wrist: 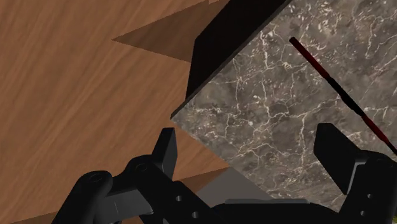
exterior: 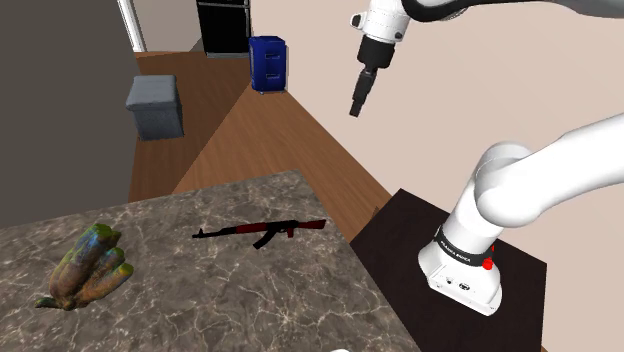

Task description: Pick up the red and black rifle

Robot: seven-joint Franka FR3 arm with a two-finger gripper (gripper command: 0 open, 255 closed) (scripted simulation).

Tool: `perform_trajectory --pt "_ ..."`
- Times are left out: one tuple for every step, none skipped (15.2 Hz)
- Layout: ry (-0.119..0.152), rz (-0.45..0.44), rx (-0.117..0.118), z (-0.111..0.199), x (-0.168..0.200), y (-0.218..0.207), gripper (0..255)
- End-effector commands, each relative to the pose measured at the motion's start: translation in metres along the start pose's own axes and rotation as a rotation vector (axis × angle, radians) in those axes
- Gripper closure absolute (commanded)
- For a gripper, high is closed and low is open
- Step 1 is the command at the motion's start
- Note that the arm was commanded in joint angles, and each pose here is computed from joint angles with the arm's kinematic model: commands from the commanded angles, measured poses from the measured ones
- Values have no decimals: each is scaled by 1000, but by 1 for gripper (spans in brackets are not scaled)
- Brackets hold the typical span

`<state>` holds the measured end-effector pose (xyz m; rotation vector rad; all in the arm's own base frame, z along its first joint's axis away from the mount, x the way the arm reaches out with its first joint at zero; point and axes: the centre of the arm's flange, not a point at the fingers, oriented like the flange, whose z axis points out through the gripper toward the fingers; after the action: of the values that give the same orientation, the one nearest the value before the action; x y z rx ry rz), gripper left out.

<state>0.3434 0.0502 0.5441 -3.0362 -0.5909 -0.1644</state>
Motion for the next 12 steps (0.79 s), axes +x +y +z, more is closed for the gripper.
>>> perform_trajectory --pt "11 -56 10 22 10 -12 0" --pt "15 -84 14 31 16 -18 0" --pt "19 -111 19 41 21 -24 0" --pt "23 -139 24 50 26 -31 0" --pt "27 -167 29 60 31 -38 0" --pt "30 -194 34 69 36 -45 0" --pt "34 -222 39 78 40 -52 0" --pt "38 -250 44 87 45 -59 0" --pt "42 -277 49 97 49 -66 0" --pt "46 -305 54 106 53 -74 0" --pt "50 -332 59 115 57 -81 0" --pt "54 -360 64 124 61 -89 0"
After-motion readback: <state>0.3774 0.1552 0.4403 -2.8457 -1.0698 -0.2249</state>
